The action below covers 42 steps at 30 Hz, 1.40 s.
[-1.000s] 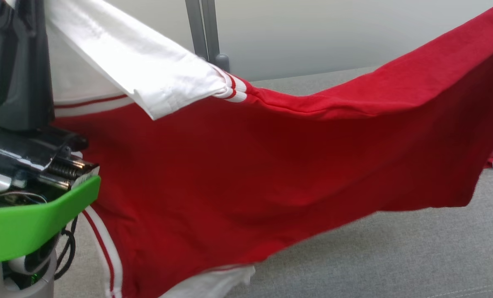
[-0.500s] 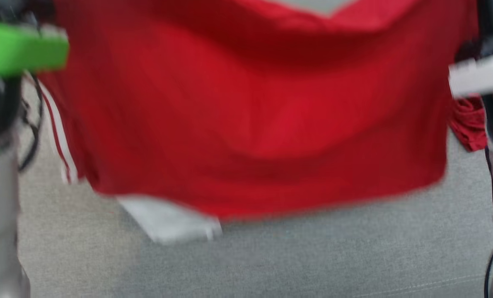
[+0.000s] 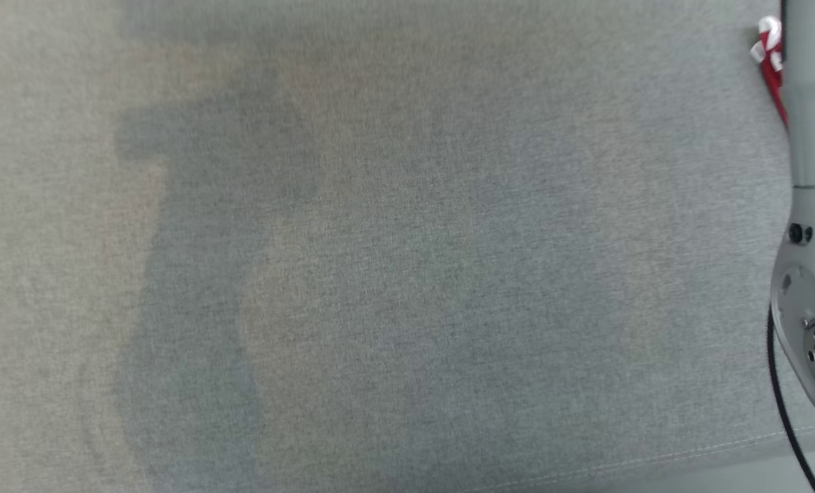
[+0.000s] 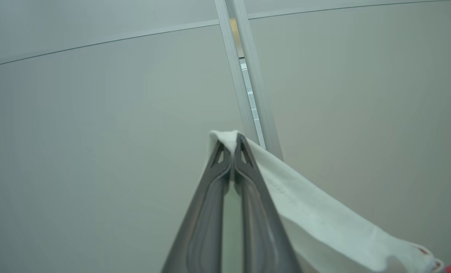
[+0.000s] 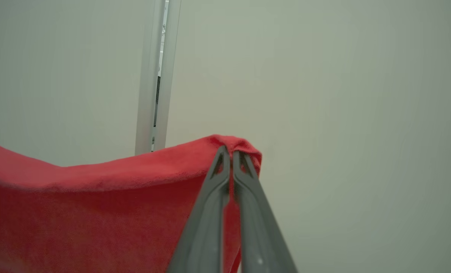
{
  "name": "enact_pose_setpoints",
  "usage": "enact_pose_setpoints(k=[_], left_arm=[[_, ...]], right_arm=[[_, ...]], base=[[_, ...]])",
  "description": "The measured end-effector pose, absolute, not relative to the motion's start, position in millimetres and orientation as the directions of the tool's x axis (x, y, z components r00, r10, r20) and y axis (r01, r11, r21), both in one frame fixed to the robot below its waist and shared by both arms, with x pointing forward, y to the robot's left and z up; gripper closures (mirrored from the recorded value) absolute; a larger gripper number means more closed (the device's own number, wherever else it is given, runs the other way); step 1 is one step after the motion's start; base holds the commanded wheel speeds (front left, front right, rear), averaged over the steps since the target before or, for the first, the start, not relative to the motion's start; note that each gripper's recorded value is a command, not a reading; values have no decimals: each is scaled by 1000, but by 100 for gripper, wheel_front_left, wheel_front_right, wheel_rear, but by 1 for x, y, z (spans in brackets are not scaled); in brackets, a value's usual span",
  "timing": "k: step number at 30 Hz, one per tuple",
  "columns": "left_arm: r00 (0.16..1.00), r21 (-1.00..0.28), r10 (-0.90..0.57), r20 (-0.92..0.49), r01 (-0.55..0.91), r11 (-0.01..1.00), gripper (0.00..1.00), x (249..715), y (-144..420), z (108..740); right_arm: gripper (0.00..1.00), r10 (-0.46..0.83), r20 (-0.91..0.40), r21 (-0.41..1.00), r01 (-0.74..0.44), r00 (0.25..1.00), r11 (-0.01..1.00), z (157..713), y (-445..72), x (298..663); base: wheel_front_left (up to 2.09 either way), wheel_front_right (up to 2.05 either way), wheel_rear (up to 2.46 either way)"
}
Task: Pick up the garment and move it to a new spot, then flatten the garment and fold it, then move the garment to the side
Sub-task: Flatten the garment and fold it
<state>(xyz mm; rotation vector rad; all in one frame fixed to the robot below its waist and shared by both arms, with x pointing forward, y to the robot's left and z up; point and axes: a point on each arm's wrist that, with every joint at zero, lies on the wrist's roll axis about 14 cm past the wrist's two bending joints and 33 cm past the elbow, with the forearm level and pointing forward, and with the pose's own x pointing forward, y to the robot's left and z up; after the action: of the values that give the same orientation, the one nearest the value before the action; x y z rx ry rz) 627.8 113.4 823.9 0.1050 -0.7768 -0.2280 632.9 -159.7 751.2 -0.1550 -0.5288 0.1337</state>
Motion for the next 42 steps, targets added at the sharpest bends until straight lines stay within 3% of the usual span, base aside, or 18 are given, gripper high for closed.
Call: enact_pose_setpoints(k=[8,13,20,29,42], left_arm=[[886,48,-220,408,220,974,100,690,116,642],[897,-36,-203,394,235,971,100,688,130,599],[915,-106,-178,362,230,967,100,659,151,557],[927,-150,-186,327,245,958,100,595,160,542],[983,-299,-126,131,160,941,100,477,162,495]], right_arm=[[100,144,150,-113,-128,978,985,571,-158,680],[100,145,22,-59,-144,989,988,497,-154,683],[100,167,-3,35,-167,986,985,462,-145,671],[100,206,47,98,-210,977,973,479,-148,635],[100,167,-48,197,-154,985,968,453,-169,521]], base=[[0,0,0],[0,0,0],[0,0,0],[0,0,0],[0,0,0]])
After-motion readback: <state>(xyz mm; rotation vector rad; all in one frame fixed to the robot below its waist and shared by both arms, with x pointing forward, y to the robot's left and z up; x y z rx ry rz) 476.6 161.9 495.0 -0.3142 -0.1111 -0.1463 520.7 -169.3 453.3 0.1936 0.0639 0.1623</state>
